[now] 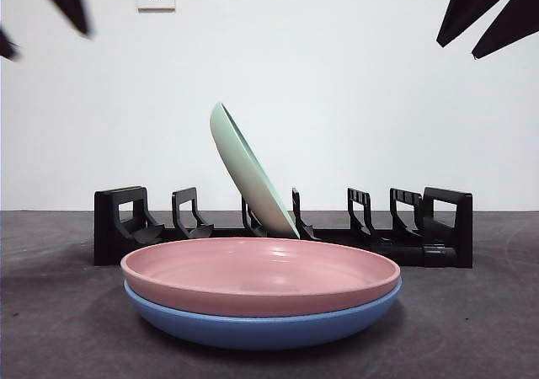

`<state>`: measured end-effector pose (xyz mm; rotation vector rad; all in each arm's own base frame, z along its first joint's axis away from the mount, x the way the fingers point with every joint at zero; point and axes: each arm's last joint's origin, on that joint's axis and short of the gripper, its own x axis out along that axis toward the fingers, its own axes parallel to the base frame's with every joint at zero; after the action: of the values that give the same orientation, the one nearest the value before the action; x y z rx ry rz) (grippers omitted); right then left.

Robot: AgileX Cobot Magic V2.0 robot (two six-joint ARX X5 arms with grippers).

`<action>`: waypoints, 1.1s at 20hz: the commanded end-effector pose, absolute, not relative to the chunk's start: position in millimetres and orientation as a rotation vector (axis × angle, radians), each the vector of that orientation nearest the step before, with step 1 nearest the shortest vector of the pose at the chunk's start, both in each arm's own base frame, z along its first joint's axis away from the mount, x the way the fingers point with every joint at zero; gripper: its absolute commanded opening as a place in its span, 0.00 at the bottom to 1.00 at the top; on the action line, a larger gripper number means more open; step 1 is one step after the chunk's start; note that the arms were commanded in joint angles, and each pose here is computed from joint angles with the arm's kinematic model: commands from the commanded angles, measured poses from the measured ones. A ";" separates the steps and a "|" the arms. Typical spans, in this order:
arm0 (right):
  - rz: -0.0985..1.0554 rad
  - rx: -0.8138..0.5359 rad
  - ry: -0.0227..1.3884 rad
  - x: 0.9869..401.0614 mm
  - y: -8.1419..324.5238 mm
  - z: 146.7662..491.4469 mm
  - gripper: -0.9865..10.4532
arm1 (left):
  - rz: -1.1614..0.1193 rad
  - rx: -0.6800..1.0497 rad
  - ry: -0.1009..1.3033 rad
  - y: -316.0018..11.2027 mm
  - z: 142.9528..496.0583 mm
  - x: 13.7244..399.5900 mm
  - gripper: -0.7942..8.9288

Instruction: Place the plate

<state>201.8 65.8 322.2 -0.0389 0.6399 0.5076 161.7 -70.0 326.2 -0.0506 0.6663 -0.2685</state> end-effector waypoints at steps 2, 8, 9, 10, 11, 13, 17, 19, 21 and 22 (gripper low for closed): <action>0.514 0.039 0.657 207.6 71.4 324.4 0.32 | -0.223 0.034 0.604 -34.9 339.8 145.4 0.50; 0.663 0.176 0.802 243.5 107.4 343.2 0.32 | -0.229 -0.068 0.582 -12.3 343.8 134.3 0.50; 0.678 0.174 0.833 251.4 117.1 349.4 0.32 | -0.229 -0.067 0.582 -12.3 343.7 134.4 0.50; 0.698 0.168 0.863 260.2 128.4 355.0 0.32 | -0.228 -0.067 0.580 -12.3 343.9 134.5 0.50; 0.718 0.163 0.888 268.5 139.1 359.7 0.32 | -0.228 -0.067 0.579 -12.3 344.0 134.6 0.50; 0.761 0.154 0.917 285.9 162.3 366.0 0.32 | -0.228 -0.067 0.578 -12.3 344.1 134.6 0.50; 0.799 0.155 0.945 316.8 204.1 365.9 0.32 | -0.225 -0.077 0.577 -12.3 344.2 134.7 0.50; 0.809 0.159 0.962 328.8 220.9 359.0 0.32 | -0.224 -0.079 0.576 -12.2 344.3 134.8 0.50; 0.818 0.150 0.985 338.1 235.2 348.3 0.32 | -0.224 -0.079 0.574 -12.3 344.5 134.9 0.50; 0.817 0.143 0.996 341.4 241.0 342.5 0.32 | -0.224 -0.079 0.572 -12.3 344.7 135.0 0.50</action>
<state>339.6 234.7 341.8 0.1367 1.0002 0.8119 133.9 -12.2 340.2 -0.0805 0.5932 -0.2193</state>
